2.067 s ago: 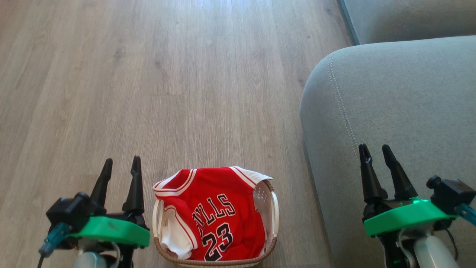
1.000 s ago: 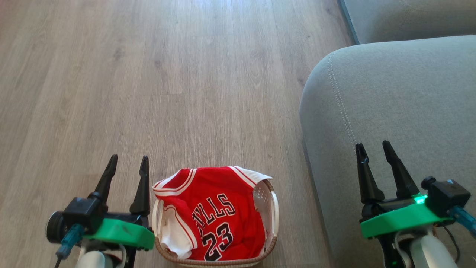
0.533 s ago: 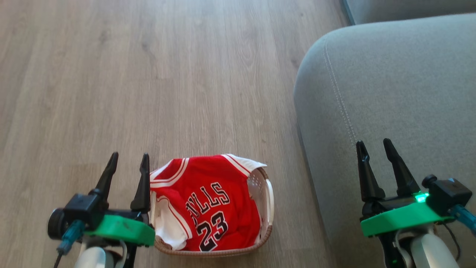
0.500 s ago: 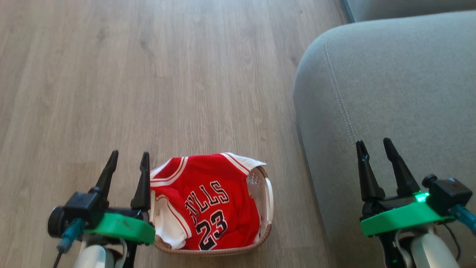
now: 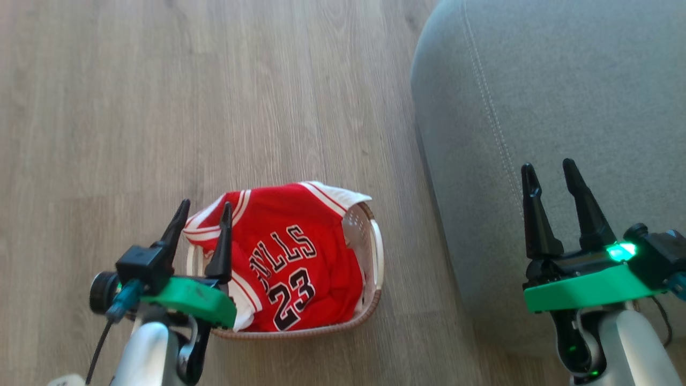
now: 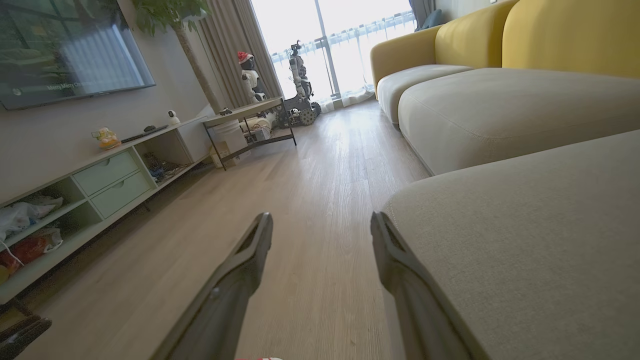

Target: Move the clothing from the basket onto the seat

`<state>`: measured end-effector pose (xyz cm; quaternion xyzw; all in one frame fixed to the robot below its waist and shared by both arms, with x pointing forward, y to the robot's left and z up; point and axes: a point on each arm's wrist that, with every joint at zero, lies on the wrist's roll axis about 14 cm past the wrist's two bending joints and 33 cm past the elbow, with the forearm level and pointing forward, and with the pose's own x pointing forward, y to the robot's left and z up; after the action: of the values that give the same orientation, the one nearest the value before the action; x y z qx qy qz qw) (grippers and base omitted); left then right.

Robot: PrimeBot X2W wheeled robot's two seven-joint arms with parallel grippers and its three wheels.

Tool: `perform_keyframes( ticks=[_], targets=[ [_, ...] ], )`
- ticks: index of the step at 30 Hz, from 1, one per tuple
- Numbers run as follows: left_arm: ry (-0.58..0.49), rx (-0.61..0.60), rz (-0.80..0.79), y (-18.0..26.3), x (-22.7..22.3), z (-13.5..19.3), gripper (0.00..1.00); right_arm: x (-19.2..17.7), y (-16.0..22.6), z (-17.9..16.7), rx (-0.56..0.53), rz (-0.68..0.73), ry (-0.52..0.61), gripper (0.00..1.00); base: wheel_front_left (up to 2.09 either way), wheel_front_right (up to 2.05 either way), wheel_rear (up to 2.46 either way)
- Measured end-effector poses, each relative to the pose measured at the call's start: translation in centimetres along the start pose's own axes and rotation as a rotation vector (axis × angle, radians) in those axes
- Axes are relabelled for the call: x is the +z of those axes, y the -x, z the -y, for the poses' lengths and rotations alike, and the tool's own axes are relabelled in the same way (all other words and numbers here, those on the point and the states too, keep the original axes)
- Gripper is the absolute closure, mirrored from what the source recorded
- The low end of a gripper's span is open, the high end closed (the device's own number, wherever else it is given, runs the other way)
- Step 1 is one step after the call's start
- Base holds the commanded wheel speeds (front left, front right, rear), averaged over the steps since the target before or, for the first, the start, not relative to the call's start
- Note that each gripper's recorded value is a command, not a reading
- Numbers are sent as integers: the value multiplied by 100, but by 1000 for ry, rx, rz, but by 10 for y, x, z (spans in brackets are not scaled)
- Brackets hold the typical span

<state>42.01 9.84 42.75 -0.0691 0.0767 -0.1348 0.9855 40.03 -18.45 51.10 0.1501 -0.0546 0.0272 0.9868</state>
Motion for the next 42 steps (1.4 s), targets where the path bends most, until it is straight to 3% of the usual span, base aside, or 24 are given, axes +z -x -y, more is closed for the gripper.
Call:
perform_keyframes(
  ticks=[23,42],
  targets=[
    [40,-85,-492,-56,-162,5,0,-29,-54,31,-44,-13,40,0,0,0,0],
    [43,-86,-752,-81,-258,-10,0,-62,-91,29,12,-11,48,0,0,0,0]
  ],
)
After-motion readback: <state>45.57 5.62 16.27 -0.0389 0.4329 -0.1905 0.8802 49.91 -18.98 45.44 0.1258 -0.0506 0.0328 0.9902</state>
